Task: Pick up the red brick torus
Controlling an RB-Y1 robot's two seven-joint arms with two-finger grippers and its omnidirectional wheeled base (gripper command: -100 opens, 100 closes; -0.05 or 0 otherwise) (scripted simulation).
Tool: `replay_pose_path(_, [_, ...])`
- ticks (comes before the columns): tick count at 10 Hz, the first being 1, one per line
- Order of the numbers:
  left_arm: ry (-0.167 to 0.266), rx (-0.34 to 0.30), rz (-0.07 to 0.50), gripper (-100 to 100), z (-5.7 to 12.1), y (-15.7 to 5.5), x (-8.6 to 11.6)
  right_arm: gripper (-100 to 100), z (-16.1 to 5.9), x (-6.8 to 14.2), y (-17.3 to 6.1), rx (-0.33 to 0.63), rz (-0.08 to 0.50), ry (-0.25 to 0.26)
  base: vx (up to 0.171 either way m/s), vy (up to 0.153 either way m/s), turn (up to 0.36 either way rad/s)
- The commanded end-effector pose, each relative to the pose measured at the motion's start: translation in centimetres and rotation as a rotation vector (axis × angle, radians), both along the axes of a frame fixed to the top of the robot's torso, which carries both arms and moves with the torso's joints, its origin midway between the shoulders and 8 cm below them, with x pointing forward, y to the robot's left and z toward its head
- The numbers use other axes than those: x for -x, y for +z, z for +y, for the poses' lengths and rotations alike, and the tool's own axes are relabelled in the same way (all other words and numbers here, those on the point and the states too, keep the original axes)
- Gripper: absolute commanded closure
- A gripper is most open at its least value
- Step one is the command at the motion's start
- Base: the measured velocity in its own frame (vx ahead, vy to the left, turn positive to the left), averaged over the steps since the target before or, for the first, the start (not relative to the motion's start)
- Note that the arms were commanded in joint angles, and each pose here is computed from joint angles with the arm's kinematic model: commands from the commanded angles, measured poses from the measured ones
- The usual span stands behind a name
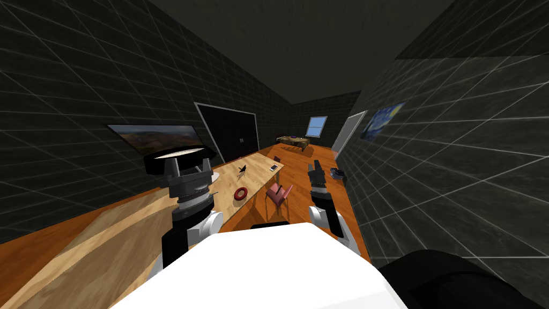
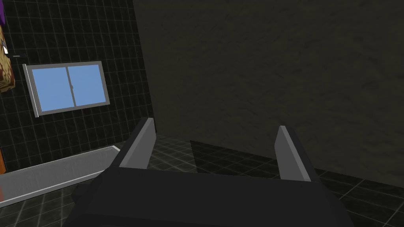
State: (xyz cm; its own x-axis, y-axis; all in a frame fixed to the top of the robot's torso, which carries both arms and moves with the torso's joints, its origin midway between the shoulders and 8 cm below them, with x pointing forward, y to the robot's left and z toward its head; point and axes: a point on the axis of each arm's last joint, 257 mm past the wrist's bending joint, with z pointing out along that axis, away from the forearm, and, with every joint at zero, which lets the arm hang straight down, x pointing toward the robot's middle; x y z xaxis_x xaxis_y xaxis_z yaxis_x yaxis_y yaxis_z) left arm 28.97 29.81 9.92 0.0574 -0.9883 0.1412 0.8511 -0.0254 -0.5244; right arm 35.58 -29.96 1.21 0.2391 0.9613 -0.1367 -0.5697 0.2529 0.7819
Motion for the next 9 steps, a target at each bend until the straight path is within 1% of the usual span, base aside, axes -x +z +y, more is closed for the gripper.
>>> replay_pose_path(1, [-0.017,-0.038,0.016,-100,-0.4,-0.2,-0.3,0,0.0,0.0,0.0,0.0,0.0,0.0,-0.03,0.02,-0.027])
replay_pose_path(4, [-0.044,-0.101,0.07,-100,-0.4,-1.2,-1.1,0,0.0,0.0,0.0,0.0,0.0,0.0,-0.07,0.064,-0.068])
replay_pose_path(6, [-0.05,-0.124,0.123,-100,0.4,-2.6,-1.8,0,0.0,0.0,0.0,0.0,0.0,0.0,-0.052,-0.005,-0.164])
replay_pose_path(7, [-0.05,-0.124,0.123,-100,0.4,-2.6,-1.8,0,0.0,0.0,0.0,0.0,0.0,0.0,-0.032,-0.001,-0.095])
replay_pose_path(9, [-0.05,-0.124,0.123,-100,0.4,-2.6,-1.8,0,0.0,0.0,0.0,0.0,0.0,0.0,0.005,0.0,0.015])
